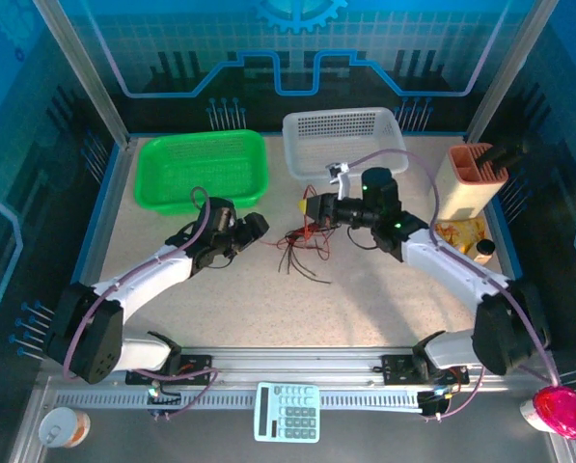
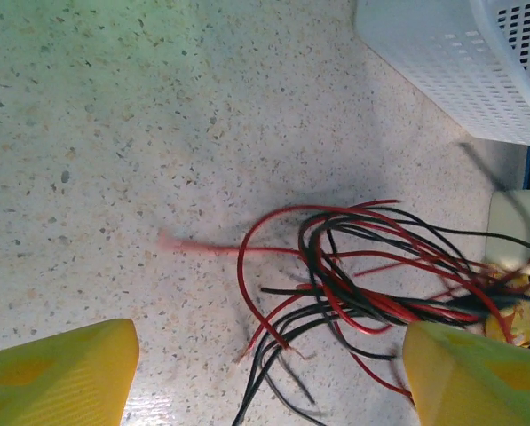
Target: Untangle the cables
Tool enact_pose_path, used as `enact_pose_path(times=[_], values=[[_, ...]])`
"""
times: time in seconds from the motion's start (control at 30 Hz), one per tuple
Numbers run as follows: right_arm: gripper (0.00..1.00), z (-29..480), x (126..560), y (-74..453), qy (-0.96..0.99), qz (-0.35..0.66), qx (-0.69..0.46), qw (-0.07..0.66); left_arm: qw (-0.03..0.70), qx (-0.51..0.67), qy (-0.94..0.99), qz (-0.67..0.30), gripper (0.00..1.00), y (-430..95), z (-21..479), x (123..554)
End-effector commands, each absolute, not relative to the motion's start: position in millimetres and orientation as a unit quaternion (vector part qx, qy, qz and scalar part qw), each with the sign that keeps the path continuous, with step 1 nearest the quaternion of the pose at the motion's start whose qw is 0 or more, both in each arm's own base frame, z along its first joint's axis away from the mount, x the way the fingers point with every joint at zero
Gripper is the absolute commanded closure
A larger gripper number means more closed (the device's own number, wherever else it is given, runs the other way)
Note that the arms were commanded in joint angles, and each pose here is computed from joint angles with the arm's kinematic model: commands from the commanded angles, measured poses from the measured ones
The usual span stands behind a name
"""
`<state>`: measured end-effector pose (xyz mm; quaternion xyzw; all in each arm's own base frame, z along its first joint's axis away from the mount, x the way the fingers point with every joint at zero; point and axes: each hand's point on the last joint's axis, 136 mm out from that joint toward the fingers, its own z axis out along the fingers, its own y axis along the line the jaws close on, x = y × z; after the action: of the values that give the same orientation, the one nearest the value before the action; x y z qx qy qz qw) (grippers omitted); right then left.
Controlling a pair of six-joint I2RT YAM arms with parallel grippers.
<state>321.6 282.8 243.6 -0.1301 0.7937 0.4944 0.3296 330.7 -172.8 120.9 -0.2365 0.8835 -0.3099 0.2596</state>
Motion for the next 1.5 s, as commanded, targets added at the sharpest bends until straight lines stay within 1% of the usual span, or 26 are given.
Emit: enact_pose_path(times=[0.0, 0.03, 0.07, 0.17, 0.27, 0.37, 0.43, 0.5, 0.63, 0.83, 1.1, 1.27, 1.4, 1.47], values=[[1.0, 185.5, 322.4, 285.2, 0.827, 0.468, -0.122, 0.286, 0.277, -0.223, 0.886, -0.298, 0.2, -165.9, 132.9, 331.4], [0.95, 175.8, 321.7, 288.4, 0.833, 0.464, -0.122, 0.275, 0.278, -0.22, 0.887, -0.297, 0.2, -165.7, 133.9, 331.1], [0.86, 155.8, 315.1, 288.5, 0.844, 0.455, -0.121, 0.256, 0.279, -0.218, 0.887, -0.296, 0.19, -165.5, 134.9, 330.8], [0.56, 132.4, 306.7, 291.4, 0.859, 0.44, -0.122, 0.232, 0.282, -0.213, 0.889, -0.292, 0.18, -163.9, 137.8, 329.9], [0.41, 132.1, 300.9, 289.7, 0.861, 0.437, -0.124, 0.23, 0.286, -0.209, 0.889, -0.291, 0.17, -163.0, 141.1, 329.1], [0.31, 148.6, 297.9, 285.3, 0.859, 0.428, -0.133, 0.245, 0.288, -0.204, 0.89, -0.291, 0.16, -163.2, 144.7, 328.9], [0.28, 161.3, 297.1, 280.1, 0.861, 0.415, -0.139, 0.259, 0.288, -0.2, 0.89, -0.291, 0.15, -163.8, 146.9, 328.8], [0.27, 172.3, 296.4, 274.0, 0.865, 0.399, -0.144, 0.27, 0.288, -0.195, 0.891, -0.29, 0.15, -164.2, 147.8, 328.3], [0.27, 191.7, 294.6, 258.7, 0.871, 0.364, -0.146, 0.296, 0.289, -0.186, 0.894, -0.288, 0.14, -164.3, 149.8, 327.9], [0.28, 198.7, 289.2, 238.4, 0.879, 0.33, -0.137, 0.316, 0.286, -0.168, 0.897, -0.292, 0.12, -169.0, 150.3, 325.3], [0.3, 185.5, 291.4, 225.9, 0.892, 0.28, -0.147, 0.321, 0.286, -0.179, 0.89, -0.307, 0.12, -172.6, 156.0, 321.5], [0.28, 168.2, 308.5, 214.3, 0.909, 0.19, -0.186, 0.321, 0.291, -0.193, 0.887, -0.3, 0.11, -166.8, 157.5, 320.3], [0.27, 156.3, 320.6, 196.9, 0.919, 0.104, -0.209, 0.317, 0.297, -0.196, 0.887, -0.295, 0.08, -162.5, 159.2, 317.5], [0.25, 152.9, 325.1, 195.6, 0.92, 0.086, -0.219, 0.315, 0.301, -0.197, 0.886, -0.292, 0.06, -160.2, 159.0, 316.3]])
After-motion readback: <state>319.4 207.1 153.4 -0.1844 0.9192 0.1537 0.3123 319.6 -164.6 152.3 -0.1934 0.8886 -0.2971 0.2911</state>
